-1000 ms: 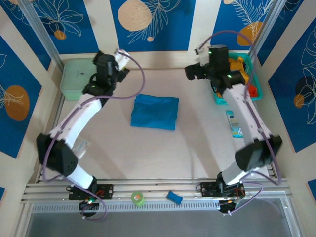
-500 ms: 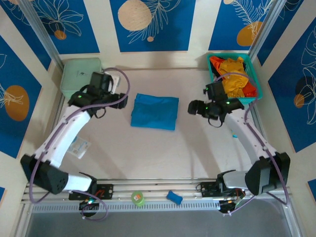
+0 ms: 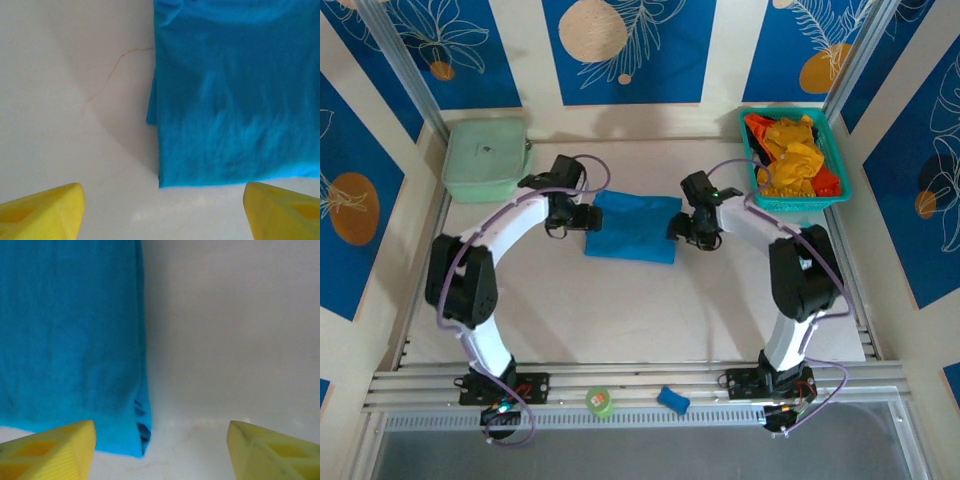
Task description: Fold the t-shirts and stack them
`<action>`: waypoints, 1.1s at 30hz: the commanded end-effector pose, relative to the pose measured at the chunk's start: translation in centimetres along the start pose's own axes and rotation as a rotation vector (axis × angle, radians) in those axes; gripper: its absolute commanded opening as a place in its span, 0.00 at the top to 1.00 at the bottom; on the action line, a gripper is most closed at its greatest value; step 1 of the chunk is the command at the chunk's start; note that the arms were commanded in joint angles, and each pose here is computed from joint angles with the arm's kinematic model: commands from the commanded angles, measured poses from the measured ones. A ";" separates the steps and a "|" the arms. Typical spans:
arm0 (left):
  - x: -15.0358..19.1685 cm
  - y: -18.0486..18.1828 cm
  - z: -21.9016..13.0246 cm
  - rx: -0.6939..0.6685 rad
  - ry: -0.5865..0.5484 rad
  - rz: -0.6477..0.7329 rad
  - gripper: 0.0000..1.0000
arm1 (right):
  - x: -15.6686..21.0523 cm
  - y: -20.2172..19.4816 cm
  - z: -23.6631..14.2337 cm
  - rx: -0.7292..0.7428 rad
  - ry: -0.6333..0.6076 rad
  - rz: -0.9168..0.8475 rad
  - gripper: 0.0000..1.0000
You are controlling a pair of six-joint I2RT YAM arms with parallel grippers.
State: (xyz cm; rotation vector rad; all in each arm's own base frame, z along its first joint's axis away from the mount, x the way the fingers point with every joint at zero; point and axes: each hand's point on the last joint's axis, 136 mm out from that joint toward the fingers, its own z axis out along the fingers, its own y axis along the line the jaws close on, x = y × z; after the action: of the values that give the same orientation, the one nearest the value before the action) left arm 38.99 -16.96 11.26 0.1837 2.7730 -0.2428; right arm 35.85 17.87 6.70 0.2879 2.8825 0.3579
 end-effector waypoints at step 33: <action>-8.7 -0.8 14.0 -0.023 0.067 0.041 1.00 | -12.8 3.0 8.0 -0.058 -0.065 -0.059 1.00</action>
State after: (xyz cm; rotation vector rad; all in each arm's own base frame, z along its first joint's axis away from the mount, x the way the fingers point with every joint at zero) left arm 50.58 -22.33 3.65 0.1914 2.7867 -0.2931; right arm 48.48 20.56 3.08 0.2647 2.8087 0.4117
